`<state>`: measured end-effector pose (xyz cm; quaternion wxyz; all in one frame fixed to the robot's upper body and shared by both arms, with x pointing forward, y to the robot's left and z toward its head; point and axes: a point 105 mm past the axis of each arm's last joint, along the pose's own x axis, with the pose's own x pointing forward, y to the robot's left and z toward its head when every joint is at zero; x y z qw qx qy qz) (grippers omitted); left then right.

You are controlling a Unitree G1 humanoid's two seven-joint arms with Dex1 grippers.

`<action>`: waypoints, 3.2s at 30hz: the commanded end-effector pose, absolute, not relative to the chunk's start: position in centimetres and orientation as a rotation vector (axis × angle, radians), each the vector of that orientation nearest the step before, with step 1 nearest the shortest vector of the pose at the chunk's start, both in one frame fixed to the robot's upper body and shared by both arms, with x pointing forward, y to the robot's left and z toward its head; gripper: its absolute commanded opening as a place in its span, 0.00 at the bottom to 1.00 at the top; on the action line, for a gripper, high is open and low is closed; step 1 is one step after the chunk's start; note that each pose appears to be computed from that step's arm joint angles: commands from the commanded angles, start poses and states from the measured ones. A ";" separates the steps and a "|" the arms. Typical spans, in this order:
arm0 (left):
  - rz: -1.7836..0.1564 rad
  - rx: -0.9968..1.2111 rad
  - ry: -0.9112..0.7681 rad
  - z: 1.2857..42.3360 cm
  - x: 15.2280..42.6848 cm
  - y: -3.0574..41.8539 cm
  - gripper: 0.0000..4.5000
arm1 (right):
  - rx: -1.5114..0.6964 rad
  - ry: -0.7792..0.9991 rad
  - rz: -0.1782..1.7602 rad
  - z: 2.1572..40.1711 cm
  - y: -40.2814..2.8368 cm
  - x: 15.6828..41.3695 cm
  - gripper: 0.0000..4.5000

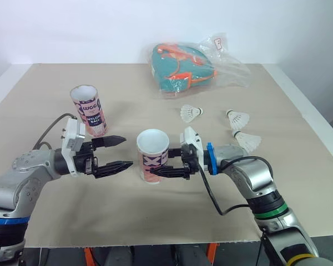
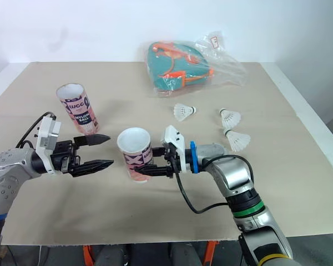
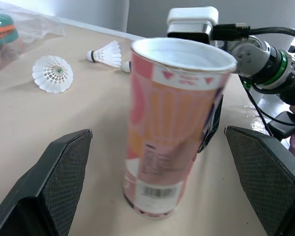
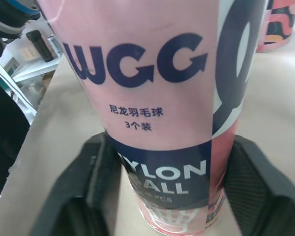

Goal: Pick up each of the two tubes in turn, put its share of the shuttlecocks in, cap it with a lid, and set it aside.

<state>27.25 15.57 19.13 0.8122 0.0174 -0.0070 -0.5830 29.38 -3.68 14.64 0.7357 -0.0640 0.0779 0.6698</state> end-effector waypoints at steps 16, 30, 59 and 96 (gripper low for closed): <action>-1.319 0.031 -0.183 21.6 29.6 11.3 1.00 | -0.151 -0.030 1.059 22.4 -14.4 33.0 0.53; -1.308 -0.001 -0.343 22.0 33.1 5.5 1.00 | -0.051 -0.143 0.106 27.1 -36.9 31.9 0.53; -1.386 -0.055 -0.319 21.1 31.7 3.4 1.00 | 0.154 0.083 0.053 16.8 -38.9 30.6 0.99; -1.153 -0.094 -0.112 16.6 30.6 7.9 1.00 | -0.057 0.048 0.785 22.5 -19.8 27.9 0.99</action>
